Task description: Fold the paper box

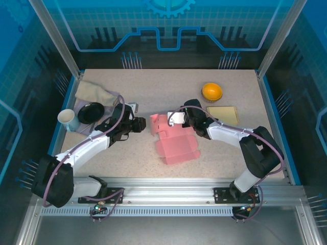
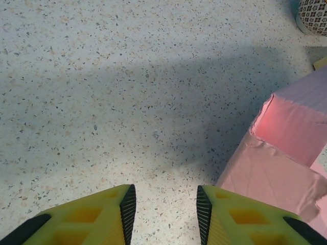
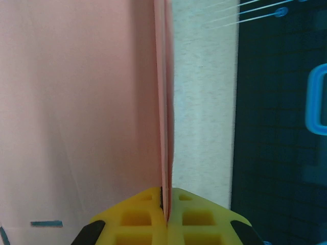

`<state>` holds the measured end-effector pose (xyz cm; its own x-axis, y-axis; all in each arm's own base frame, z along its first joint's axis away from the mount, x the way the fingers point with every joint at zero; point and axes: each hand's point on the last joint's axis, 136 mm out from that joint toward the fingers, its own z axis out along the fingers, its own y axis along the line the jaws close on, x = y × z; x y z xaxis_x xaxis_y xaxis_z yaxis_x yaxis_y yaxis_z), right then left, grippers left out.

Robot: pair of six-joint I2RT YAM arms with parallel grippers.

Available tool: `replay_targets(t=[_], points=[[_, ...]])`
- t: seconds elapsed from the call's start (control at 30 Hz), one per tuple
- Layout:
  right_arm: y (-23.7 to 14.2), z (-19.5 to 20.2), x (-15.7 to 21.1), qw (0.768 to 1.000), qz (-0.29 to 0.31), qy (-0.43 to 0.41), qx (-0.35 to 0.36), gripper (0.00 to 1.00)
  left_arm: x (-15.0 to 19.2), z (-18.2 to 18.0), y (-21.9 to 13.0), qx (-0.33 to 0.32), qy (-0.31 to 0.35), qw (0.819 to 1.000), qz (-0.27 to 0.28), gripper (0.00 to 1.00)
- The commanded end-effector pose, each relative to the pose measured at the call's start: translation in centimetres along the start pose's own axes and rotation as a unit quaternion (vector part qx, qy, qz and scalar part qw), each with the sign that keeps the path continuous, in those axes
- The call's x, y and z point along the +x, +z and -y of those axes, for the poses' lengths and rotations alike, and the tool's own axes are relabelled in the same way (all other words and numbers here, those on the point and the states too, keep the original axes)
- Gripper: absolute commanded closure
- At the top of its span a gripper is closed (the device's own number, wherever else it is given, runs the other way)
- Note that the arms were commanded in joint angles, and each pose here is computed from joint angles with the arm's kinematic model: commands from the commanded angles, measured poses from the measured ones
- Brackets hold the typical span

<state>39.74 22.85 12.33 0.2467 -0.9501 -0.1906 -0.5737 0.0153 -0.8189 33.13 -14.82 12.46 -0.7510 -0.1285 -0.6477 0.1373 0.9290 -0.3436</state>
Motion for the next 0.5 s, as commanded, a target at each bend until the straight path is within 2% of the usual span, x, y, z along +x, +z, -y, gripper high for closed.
replay_targets(t=[0.0,0.23,0.47], points=[[-0.3,2.6,-0.5,0.995,-0.001,-0.026,0.096,1.00,0.2,0.6,0.3,0.031,0.018,0.999,0.020,0.62],[-2.1,2.9,-2.0,0.982,0.021,-0.033,0.186,1.00,3.3,1.1,1.6,0.046,0.028,0.999,-0.006,0.63],[-2.2,5.2,-3.2,0.964,0.017,-0.045,0.260,1.00,2.4,1.5,1.6,0.035,0.047,0.998,0.003,0.63]])
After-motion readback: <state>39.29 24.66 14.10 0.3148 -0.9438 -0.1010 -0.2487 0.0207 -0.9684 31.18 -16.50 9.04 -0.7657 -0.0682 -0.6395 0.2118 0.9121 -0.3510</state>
